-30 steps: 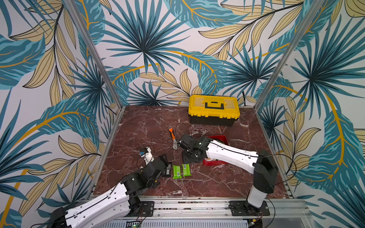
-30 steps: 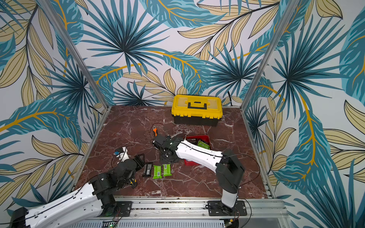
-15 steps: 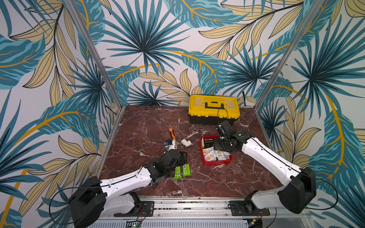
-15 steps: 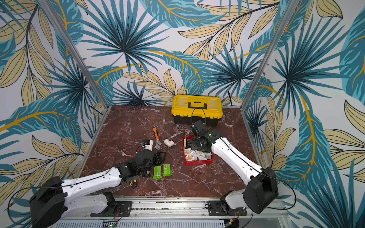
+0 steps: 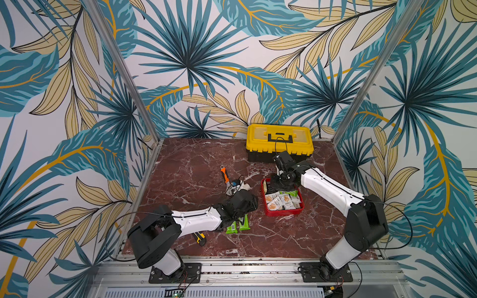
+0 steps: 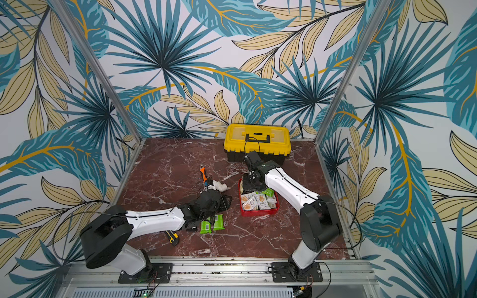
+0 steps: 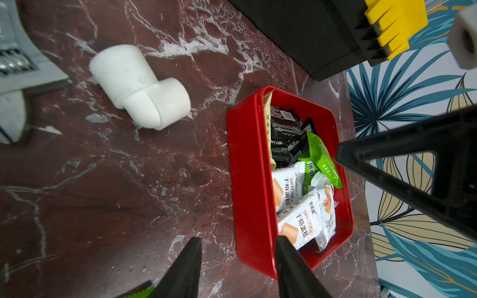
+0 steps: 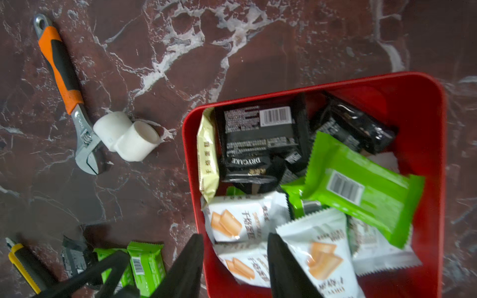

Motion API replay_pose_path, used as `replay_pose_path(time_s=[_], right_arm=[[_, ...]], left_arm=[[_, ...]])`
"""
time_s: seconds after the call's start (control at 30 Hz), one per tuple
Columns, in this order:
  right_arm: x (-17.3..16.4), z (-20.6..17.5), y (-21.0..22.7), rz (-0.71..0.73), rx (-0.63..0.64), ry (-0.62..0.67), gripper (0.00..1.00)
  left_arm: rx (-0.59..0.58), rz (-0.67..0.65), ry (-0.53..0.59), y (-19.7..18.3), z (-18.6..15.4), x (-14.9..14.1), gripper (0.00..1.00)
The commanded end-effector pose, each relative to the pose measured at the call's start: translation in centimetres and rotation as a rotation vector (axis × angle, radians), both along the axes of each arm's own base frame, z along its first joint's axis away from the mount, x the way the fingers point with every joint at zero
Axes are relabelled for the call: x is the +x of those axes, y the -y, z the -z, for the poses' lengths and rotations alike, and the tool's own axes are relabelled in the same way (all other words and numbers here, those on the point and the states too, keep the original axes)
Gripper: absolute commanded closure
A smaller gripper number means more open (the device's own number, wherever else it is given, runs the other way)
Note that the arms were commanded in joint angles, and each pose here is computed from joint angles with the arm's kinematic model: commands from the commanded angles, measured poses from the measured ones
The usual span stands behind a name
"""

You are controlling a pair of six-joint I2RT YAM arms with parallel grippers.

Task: Take the cookies out of the storage box
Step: Pick up the cookie from the storage box.

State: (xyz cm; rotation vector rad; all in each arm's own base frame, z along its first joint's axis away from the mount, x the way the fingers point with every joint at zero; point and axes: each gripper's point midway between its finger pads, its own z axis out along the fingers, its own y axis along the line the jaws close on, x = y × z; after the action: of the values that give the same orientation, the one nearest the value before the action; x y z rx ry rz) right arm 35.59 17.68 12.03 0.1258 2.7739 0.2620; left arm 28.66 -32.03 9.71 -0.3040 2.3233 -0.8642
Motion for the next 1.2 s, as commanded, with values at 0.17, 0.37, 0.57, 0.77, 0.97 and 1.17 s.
replay_pose_path(time_s=[0.17, 0.37, 0.57, 0.77, 0.97, 1.17], right_arm=[[3.8, 1.4, -1.8, -0.031, 0.034, 0.032, 0.6], [4.7, 2.3, -2.1, -0.045, 0.02, 0.025, 0.63], [5.6, 2.8, -2.1, -0.04, 0.0, 0.026, 0.68], [5.6, 3.6, -2.2, -0.034, 0.002, 0.007, 0.75], [5.5, 4.3, -2.2, -0.034, -0.005, -0.011, 0.77], [5.7, 5.0, -2.4, -0.044, -0.013, -0.031, 0.77]], left_arm=[[-0.096, -0.112, 0.064, 1.6, -2.1, 1.8, 0.51], [-0.088, -0.133, 0.068, 1.6, -1.8, 2.0, 0.51], [-0.093, -0.132, 0.084, 1.4, -2.0, 2.0, 0.51], [-0.088, -0.145, 0.095, 0.4, -2.1, 1.7, 0.51], [-0.092, -0.154, 0.102, -0.1, -2.0, 1.5, 0.51], [-0.11, -0.164, 0.107, -0.2, -1.8, 1.5, 0.52]])
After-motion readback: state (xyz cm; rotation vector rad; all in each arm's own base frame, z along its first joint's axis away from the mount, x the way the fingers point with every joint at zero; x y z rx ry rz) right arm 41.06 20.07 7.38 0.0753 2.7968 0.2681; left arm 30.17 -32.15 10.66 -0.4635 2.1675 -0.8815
